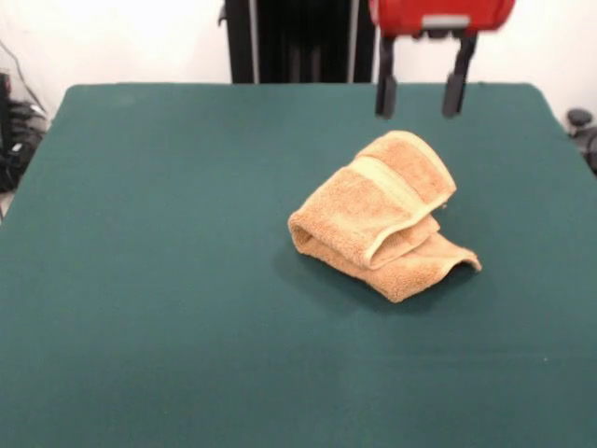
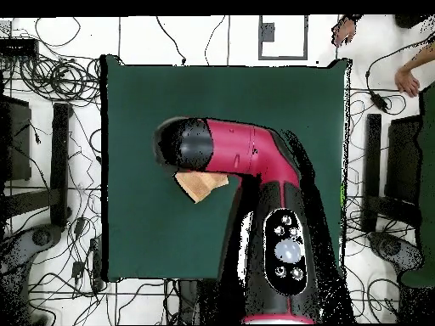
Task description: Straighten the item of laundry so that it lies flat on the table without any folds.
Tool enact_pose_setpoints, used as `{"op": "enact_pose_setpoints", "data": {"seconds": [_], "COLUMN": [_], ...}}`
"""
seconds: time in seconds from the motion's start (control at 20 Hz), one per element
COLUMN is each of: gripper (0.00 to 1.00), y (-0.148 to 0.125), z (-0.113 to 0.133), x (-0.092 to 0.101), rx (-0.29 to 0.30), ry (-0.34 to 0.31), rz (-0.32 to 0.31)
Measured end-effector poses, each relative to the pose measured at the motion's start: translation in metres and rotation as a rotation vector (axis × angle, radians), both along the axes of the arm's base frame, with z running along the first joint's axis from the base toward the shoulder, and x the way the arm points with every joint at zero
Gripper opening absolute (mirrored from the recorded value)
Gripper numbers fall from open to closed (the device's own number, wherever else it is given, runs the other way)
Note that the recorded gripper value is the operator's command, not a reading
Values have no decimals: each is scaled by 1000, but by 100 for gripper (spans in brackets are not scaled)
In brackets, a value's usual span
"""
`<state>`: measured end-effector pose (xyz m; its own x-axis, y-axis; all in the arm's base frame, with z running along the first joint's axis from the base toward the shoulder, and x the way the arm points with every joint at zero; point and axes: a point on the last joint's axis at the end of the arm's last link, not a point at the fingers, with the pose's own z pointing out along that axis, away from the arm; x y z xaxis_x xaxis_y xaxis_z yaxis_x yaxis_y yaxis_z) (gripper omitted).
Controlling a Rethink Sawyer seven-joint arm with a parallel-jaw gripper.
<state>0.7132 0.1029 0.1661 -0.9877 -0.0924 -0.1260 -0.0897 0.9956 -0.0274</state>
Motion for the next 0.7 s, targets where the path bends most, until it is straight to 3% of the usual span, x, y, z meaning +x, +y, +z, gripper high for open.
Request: {"op": "enact_pose_setpoints", "data": {"seconds": [0.4, 0.7], "gripper": [100, 100], "y": [4, 6], "z": [-41, -70], "x": [49, 65], "rx": [3, 6], "ry": [-34, -34], "rz": [6, 7]}}
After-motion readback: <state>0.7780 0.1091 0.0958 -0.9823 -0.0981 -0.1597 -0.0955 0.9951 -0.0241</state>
